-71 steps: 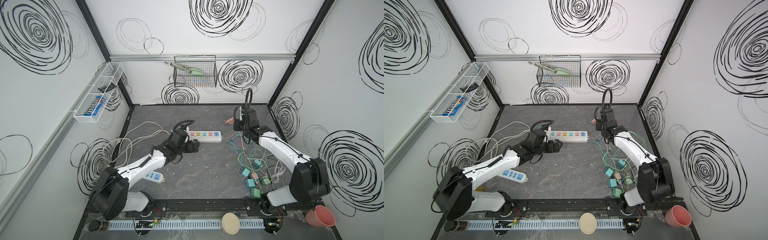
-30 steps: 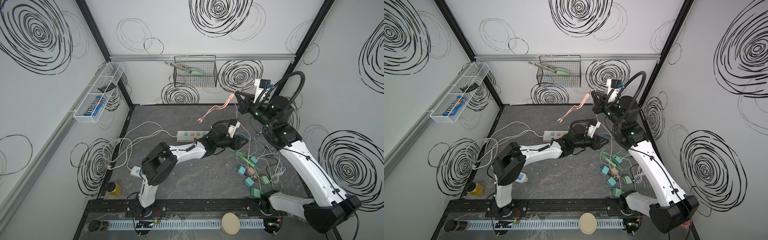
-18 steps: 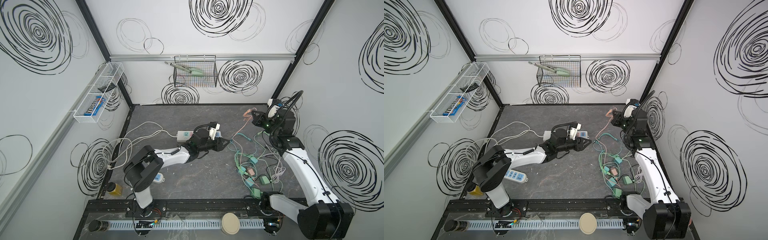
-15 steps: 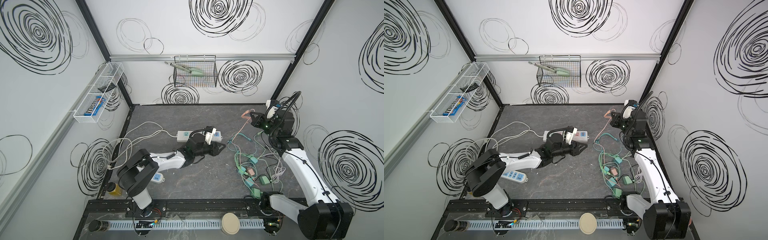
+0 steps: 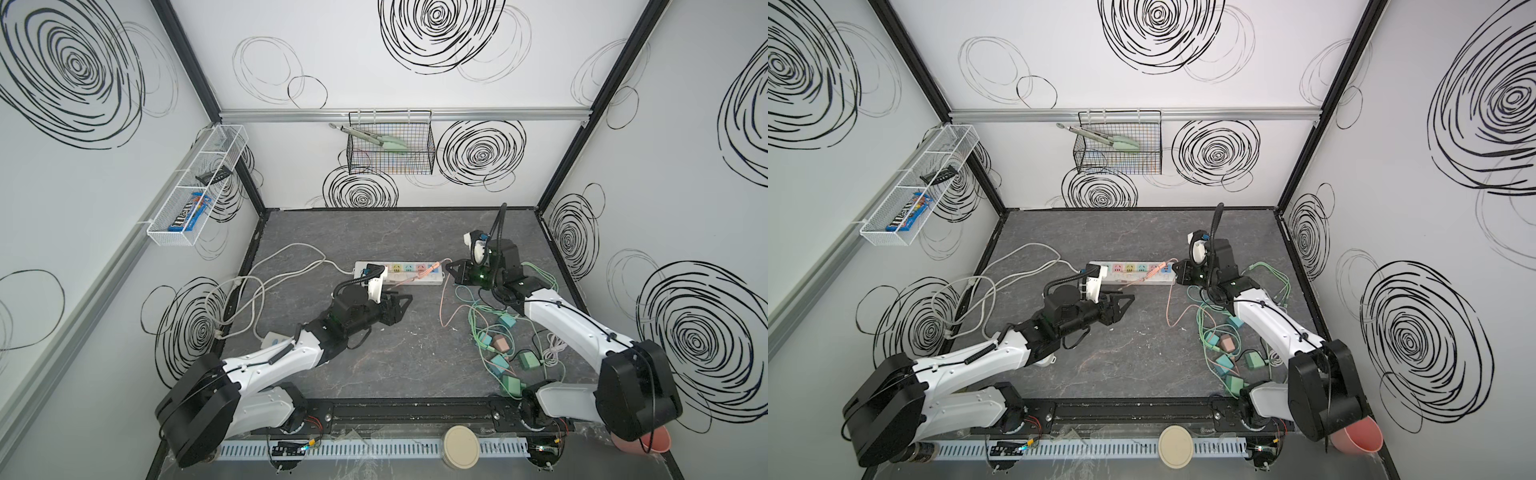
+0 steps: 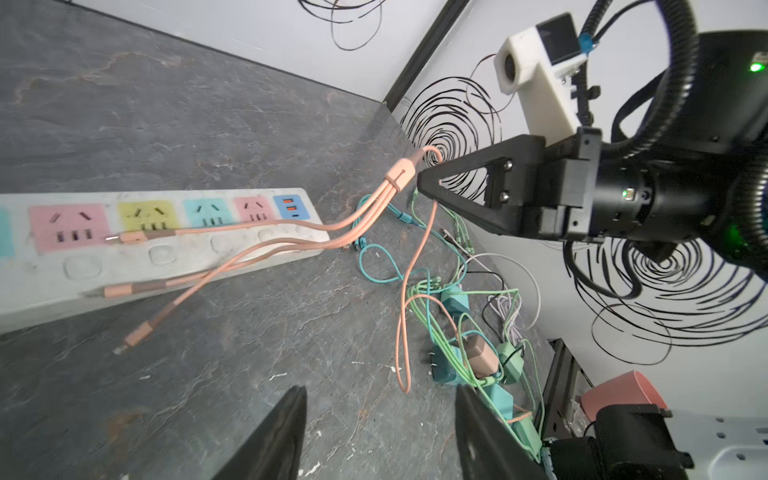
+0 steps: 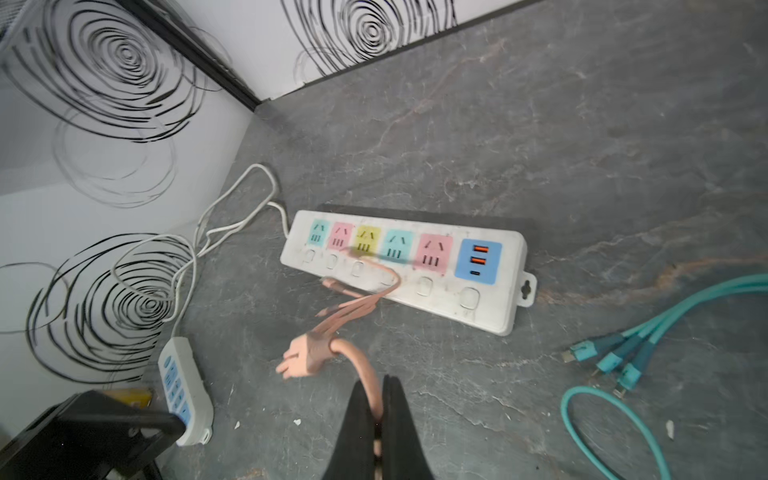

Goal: Insert the plug

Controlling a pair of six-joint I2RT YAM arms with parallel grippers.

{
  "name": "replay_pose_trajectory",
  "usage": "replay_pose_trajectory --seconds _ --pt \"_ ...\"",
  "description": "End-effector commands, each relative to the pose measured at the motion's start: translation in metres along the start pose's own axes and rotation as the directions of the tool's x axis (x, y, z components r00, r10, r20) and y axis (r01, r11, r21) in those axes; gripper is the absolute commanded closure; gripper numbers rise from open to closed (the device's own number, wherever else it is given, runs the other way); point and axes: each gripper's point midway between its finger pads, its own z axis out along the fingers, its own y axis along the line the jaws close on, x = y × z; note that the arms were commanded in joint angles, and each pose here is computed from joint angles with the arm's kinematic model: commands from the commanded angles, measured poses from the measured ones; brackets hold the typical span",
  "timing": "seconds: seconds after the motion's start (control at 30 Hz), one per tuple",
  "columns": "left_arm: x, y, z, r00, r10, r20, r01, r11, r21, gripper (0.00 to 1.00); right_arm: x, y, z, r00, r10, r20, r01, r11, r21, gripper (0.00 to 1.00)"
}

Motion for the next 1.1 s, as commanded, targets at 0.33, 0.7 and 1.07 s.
replay_pose_trajectory --seconds 0.33,0.7,1.07 --pt "0.071 -0.005 0.056 0.942 0.039 -0.334 -0.078 0.991 -0.105 0.09 0.029 -0.061 -0.01 0.993 0.072 -0.092 -0.05 0.974 0.223 0.03" --pt "0.114 -0.022 0.109 0.839 0.152 -0.522 -0.303 0.928 -0.218 0.1 0.004 -0.078 -0.07 0.975 0.106 0.193 -0.139 0.976 0.168 0.03" --pt "0.131 -0.001 0.138 0.803 0.106 -0.586 -0.34 0.89 -0.304 0.24 0.007 -0.082 -0.083 0.975 0.047 0.216 -0.094 0.973 0.213 0.03"
